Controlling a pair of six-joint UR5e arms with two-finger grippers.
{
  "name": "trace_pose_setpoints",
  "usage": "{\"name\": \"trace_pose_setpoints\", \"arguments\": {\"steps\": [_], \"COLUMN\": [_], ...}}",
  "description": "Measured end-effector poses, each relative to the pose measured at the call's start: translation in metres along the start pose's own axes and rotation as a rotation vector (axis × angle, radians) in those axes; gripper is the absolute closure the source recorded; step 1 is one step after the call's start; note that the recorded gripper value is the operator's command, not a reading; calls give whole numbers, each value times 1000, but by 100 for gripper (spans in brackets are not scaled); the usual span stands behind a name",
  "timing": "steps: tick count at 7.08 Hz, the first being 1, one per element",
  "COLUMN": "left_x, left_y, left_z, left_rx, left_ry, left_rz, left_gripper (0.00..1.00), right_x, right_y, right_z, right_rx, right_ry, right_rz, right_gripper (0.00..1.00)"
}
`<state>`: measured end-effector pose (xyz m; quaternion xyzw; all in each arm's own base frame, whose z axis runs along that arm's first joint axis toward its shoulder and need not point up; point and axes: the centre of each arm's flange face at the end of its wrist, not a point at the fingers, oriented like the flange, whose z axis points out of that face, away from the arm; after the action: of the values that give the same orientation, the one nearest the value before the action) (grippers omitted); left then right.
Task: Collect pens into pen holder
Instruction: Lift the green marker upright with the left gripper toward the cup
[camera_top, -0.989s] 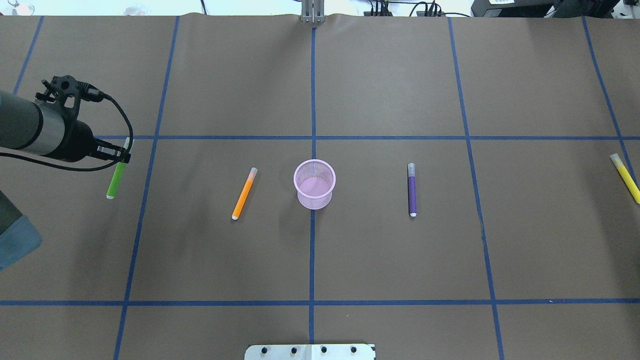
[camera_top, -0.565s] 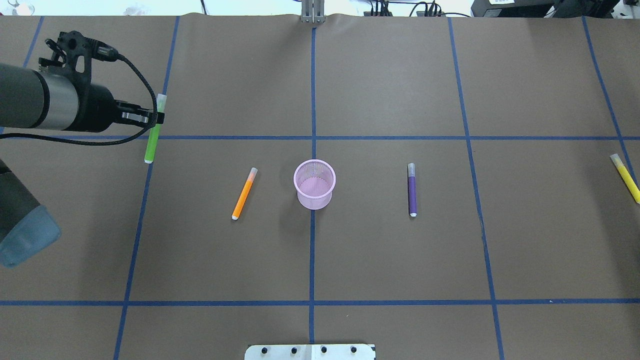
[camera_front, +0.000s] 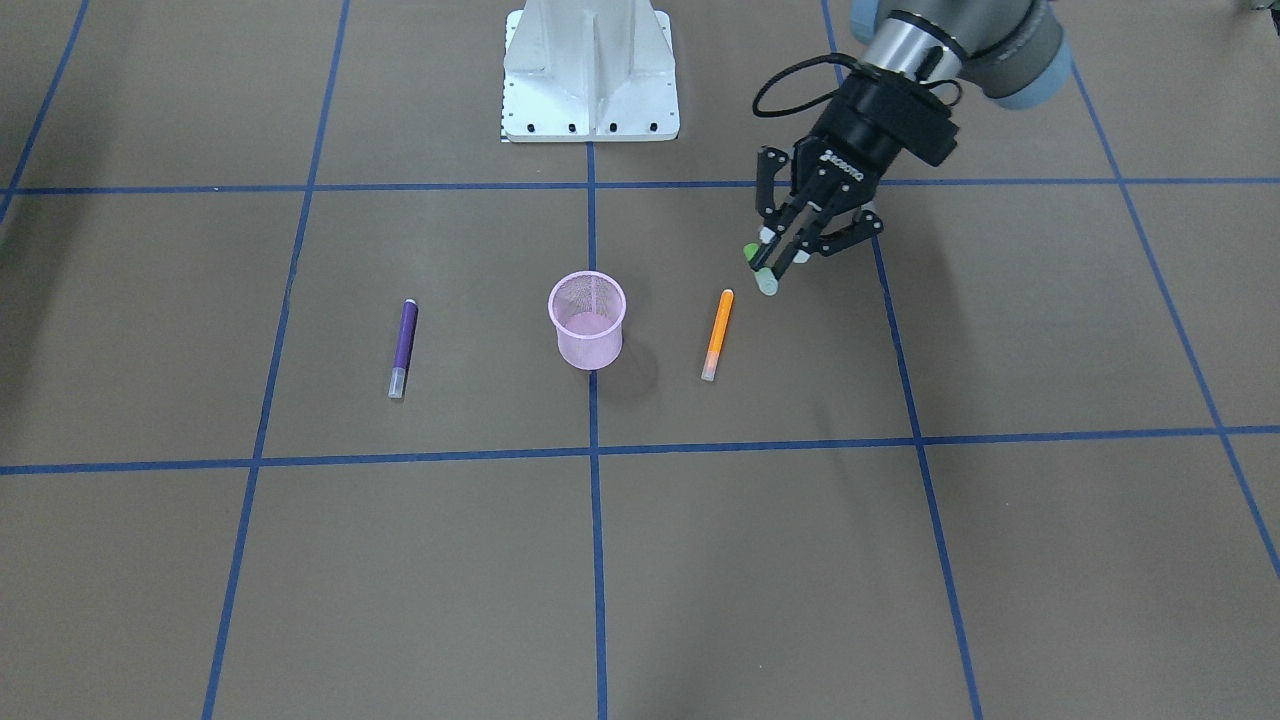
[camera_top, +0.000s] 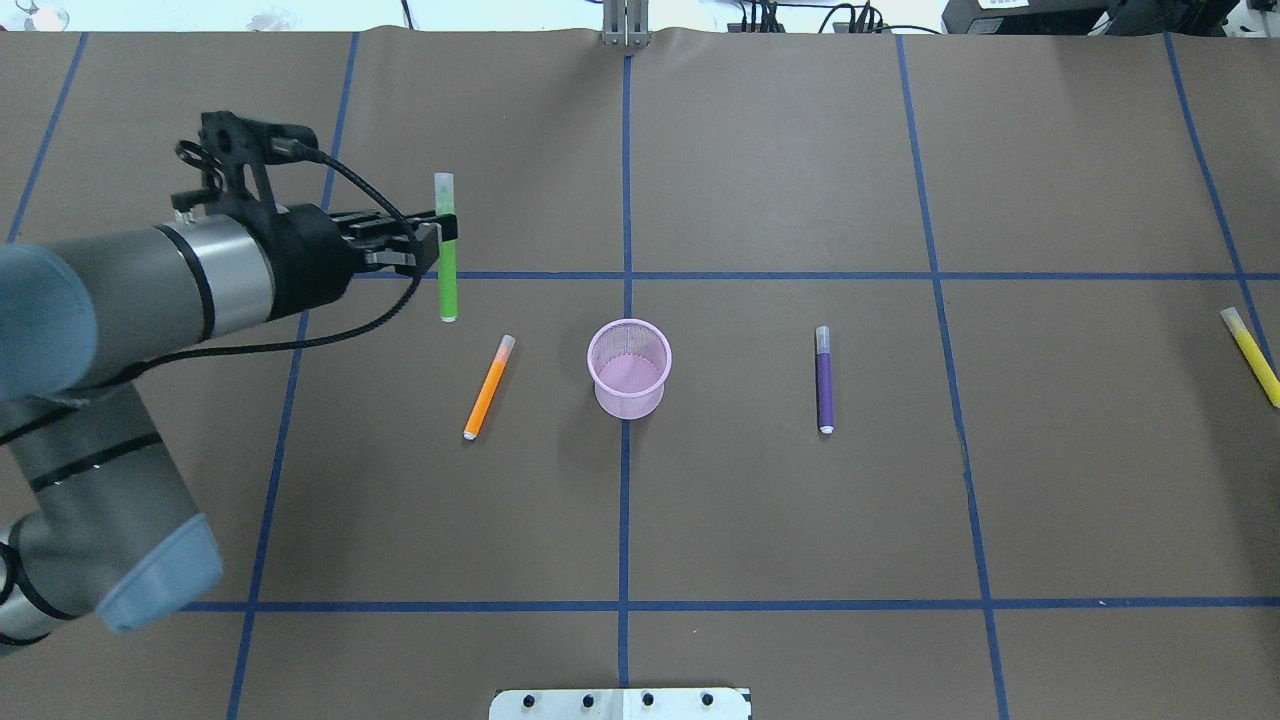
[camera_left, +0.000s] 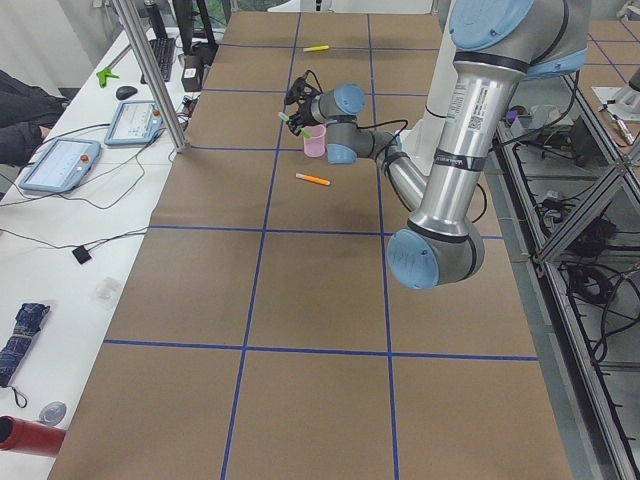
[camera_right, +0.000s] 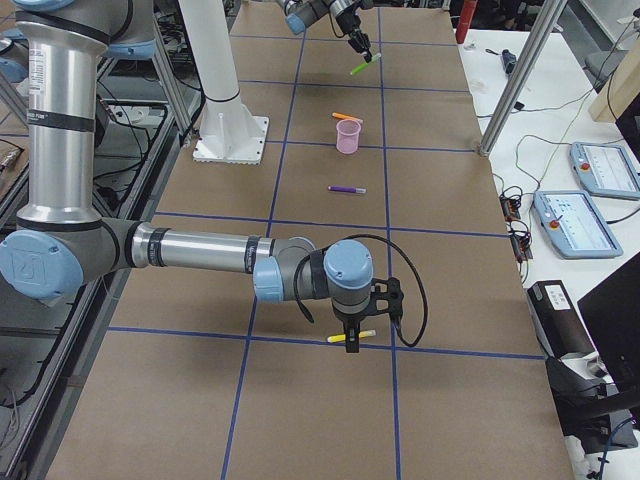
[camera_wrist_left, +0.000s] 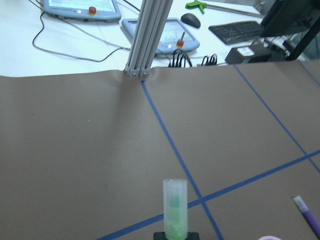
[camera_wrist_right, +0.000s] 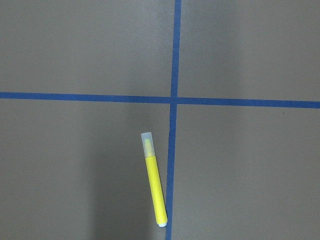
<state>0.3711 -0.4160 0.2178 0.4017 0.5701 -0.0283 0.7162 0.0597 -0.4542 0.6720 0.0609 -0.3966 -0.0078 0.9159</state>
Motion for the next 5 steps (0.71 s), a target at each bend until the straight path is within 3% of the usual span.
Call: {"name": "trace_pose_setpoints", "arguments": {"steps": [2, 5], "left_x": [33, 39], "left_y": [6, 7], "left_z": [21, 26], "left_rx": [44, 49], "left_ry": [23, 28], "left_rz": [-42, -55], "left_gripper": [100, 100], "right_x": [13, -29], "right_y": [-3, -35], "right_z": [52, 104], "right_rx": [-7, -68], "right_ry": [-11, -30], "right_rz": [-83, -177], "right_gripper": [1, 1]}}
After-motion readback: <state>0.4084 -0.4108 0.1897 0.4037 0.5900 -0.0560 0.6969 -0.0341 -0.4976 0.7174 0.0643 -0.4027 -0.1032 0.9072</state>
